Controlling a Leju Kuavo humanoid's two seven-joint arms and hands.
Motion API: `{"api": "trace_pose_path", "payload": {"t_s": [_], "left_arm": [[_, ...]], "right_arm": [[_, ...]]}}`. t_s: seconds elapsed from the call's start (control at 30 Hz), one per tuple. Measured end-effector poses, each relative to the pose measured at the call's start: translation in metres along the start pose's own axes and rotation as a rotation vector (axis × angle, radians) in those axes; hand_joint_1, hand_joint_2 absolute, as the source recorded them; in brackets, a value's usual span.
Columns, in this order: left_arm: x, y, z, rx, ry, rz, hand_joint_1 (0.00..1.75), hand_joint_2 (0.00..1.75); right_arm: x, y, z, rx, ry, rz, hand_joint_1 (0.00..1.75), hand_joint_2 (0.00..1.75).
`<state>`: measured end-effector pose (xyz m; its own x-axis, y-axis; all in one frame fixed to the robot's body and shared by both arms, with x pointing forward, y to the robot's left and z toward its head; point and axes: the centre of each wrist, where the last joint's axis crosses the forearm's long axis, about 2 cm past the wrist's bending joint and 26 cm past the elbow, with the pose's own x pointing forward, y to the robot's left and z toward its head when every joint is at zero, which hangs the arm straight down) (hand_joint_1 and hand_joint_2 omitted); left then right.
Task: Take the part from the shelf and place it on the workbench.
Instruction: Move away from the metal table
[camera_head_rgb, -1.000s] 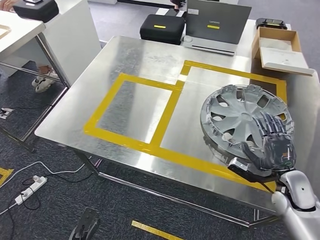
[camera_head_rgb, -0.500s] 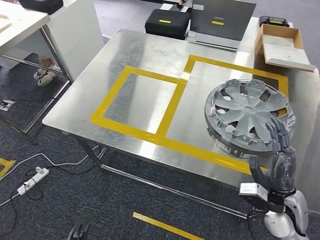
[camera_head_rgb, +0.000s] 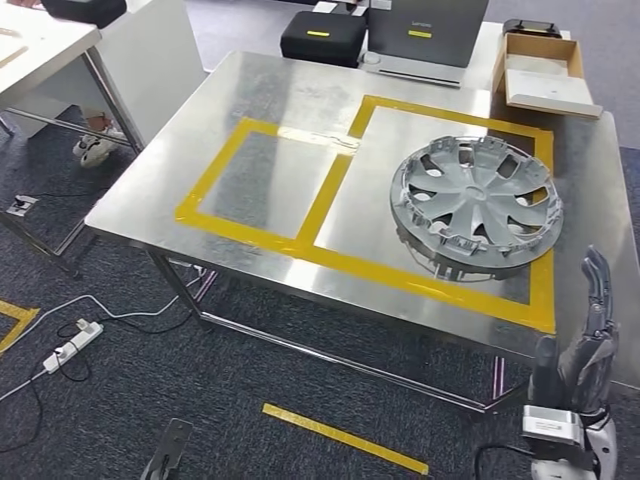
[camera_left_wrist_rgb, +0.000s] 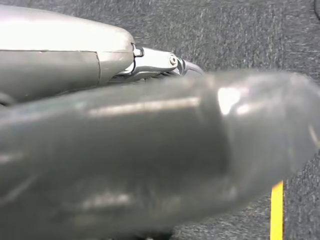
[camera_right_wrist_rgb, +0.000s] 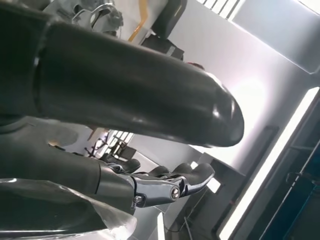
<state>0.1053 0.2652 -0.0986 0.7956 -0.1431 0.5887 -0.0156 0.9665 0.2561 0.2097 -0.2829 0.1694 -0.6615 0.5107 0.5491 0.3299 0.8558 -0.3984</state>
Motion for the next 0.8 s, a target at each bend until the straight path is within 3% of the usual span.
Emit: {"api": "trace_pose_path", "payload": {"t_s": [0.27,0.5,0.63,0.8], "left_arm": [[-0.006,0.000,0.003,0.011,-0.005,0.020,0.00,0.00],[-0.016,-0.004,0.009,0.026,-0.009,0.074,0.00,0.00],[-0.022,-0.009,0.013,0.046,0.005,0.121,0.00,0.00],[-0.036,-0.013,0.022,0.057,0.046,0.154,0.00,0.00]], "right_arm": [[0.019,-0.002,0.015,-0.139,0.048,-0.145,0.00,0.00],[0.016,0.000,0.047,-0.228,0.309,-0.171,0.00,0.00],[-0.009,0.010,0.096,-0.150,0.595,-0.062,0.00,0.00],[-0.050,0.019,0.194,-0.083,0.996,-0.045,0.00,0.00]]}}
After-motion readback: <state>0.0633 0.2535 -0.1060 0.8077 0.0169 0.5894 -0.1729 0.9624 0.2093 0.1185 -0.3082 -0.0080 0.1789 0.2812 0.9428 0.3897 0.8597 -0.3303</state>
